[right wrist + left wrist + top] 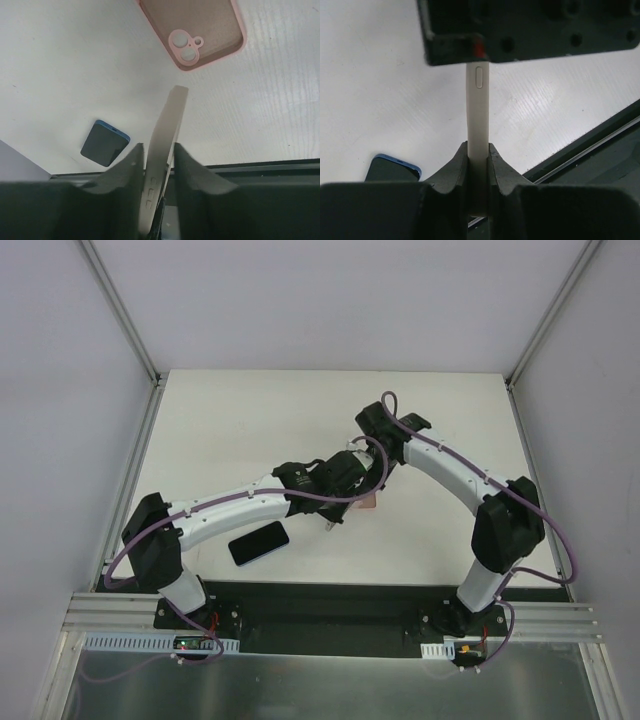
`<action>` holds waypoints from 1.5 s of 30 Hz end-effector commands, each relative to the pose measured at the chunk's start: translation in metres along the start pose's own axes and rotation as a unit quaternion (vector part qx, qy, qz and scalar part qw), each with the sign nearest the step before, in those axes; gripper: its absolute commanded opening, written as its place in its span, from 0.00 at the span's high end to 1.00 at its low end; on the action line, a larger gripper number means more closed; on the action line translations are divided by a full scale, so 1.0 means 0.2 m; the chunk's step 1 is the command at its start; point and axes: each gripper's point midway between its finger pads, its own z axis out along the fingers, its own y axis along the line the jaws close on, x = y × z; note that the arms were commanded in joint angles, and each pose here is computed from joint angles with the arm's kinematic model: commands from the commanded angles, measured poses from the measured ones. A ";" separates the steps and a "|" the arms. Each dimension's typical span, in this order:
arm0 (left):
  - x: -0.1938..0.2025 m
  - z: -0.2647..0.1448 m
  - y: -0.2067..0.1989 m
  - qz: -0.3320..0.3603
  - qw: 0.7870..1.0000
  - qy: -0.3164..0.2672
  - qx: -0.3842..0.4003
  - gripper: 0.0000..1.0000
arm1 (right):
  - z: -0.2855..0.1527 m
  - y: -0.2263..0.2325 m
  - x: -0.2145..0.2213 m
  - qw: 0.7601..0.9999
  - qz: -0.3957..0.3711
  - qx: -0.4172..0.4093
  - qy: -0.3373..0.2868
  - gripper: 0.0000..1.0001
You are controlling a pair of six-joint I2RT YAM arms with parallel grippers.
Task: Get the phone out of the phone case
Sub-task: Pick up the phone at the center of the board, then remove the phone case from the phone.
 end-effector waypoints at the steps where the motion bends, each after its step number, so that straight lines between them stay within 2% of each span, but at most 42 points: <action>1: -0.04 -0.06 0.05 -0.002 0.999 -0.025 -0.021 1.00 | -0.10 0.03 0.05 0.997 -0.040 -0.070 -0.003 0.56; 2: -0.05 -0.09 0.06 -0.007 0.999 -0.034 -0.023 1.00 | -0.14 0.06 0.03 0.994 -0.044 -0.098 -0.019 0.48; 4: -0.04 -0.10 0.09 -0.011 0.999 -0.038 -0.034 1.00 | -0.16 0.05 0.00 0.993 -0.044 -0.102 -0.034 0.32; 6: -0.04 -0.12 0.11 -0.017 0.998 -0.046 -0.036 1.00 | -0.20 0.04 -0.02 0.991 -0.053 -0.109 -0.048 0.24; 9: -0.05 -0.15 0.13 -0.031 0.998 -0.052 -0.032 1.00 | -0.26 0.04 -0.05 0.988 -0.062 -0.123 -0.064 0.19; 13: -0.05 -0.18 0.12 -0.061 0.996 -0.059 0.010 1.00 | -0.32 0.03 -0.08 0.982 -0.084 -0.149 -0.084 0.19; 17: -0.09 -0.28 0.17 -0.116 0.987 -0.088 0.068 1.00 | -0.49 0.12 -0.10 0.949 -0.126 -0.255 -0.136 0.19; 18: -0.07 -0.28 0.18 -0.126 0.985 -0.086 0.080 1.00 | -0.47 0.09 -0.10 0.947 -0.129 -0.261 -0.138 0.20; 19: -0.08 -0.31 0.18 -0.140 0.981 -0.092 0.095 1.00 | -0.51 0.12 -0.11 0.935 -0.137 -0.287 -0.157 0.20; 20: -0.12 -0.39 0.13 -0.141 0.972 -0.109 0.151 1.00 | -0.57 0.12 -0.10 0.925 -0.144 -0.308 -0.170 0.20; 21: -0.11 -0.39 0.17 -0.159 0.967 -0.114 0.161 1.00 | -0.54 0.10 -0.09 0.923 -0.150 -0.314 -0.166 0.21; 23: -0.15 -0.50 0.14 -0.175 0.950 -0.143 0.217 1.00 | -0.60 0.14 -0.07 0.901 -0.169 -0.357 -0.179 0.21; 27: -0.21 -0.60 0.16 -0.202 0.931 -0.164 0.257 1.00 | -0.59 0.17 0.02 0.878 -0.175 -0.417 -0.154 0.20; 31: -0.27 -0.71 0.15 -0.228 0.911 -0.182 0.293 1.00 | -0.62 0.24 0.06 0.846 -0.170 -0.484 -0.145 0.20; 33: -0.30 -0.75 0.15 -0.234 0.902 -0.190 0.309 1.00 | -0.59 0.24 0.09 0.842 -0.161 -0.499 -0.126 0.20; 35: -0.32 -0.79 0.12 -0.234 0.890 -0.195 0.338 1.00 | -0.61 0.26 0.09 0.828 -0.160 -0.521 -0.129 0.19; 36: -0.32 -0.80 0.10 -0.231 0.887 -0.192 0.351 1.00 | -0.64 0.28 0.12 0.817 -0.157 -0.543 -0.115 0.19; 37: -0.34 -0.82 0.09 -0.230 0.882 -0.194 0.363 1.00 | -0.72 0.32 0.11 0.789 -0.160 -0.579 -0.128 0.19; 40: -0.34 -0.82 0.08 -0.240 0.875 -0.193 0.375 1.00 | -0.75 0.35 0.12 0.771 -0.156 -0.605 -0.119 0.20; 42: -0.36 -0.84 0.08 -0.239 0.867 -0.200 0.389 1.00 | -0.75 0.37 0.13 0.768 -0.156 -0.611 -0.110 0.22; 44: -0.37 -0.86 0.09 -0.245 0.861 -0.202 0.399 1.00 | -0.77 0.39 0.13 0.755 -0.148 -0.629 -0.109 0.25; 45: -0.36 -0.85 0.10 -0.251 0.859 -0.200 0.399 1.00 | -0.78 0.39 0.13 0.752 -0.145 -0.634 -0.109 0.31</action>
